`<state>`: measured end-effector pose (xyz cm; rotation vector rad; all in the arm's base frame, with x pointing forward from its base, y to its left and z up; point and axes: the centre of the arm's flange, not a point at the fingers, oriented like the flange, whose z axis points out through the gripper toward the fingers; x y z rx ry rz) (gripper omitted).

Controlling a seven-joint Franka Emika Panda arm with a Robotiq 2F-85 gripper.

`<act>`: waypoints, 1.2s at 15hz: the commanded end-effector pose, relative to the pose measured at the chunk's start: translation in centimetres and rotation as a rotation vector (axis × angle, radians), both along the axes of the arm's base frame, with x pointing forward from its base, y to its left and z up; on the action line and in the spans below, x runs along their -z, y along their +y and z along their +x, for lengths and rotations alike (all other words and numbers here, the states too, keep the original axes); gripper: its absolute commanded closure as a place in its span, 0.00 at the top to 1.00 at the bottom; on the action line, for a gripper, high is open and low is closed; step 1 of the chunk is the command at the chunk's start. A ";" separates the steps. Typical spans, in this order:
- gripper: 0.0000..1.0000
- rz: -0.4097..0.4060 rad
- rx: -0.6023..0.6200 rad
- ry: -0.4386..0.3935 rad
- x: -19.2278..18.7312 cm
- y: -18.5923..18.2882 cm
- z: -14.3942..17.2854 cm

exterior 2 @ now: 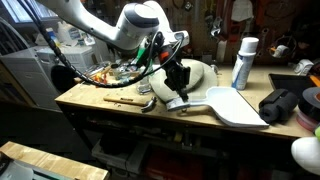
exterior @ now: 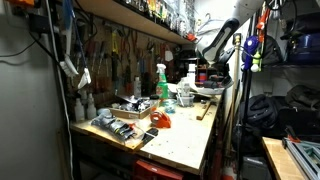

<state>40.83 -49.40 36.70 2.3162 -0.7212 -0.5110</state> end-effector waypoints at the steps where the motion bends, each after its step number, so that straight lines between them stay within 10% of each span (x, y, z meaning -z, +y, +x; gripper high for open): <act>1: 0.01 0.056 -0.026 0.128 1.8 1.1 -1.3; 5: 0.01 0.195 -0.028 0.207 2.8 1.3 -1.3; 10: 0.01 0.473 0.022 0.107 4.1 1.6 -1.1; 15: 0.01 0.390 -0.006 0.123 3.7 2.6 -1.1; 18: 0.01 0.487 0.021 0.053 4.9 3.4 -0.7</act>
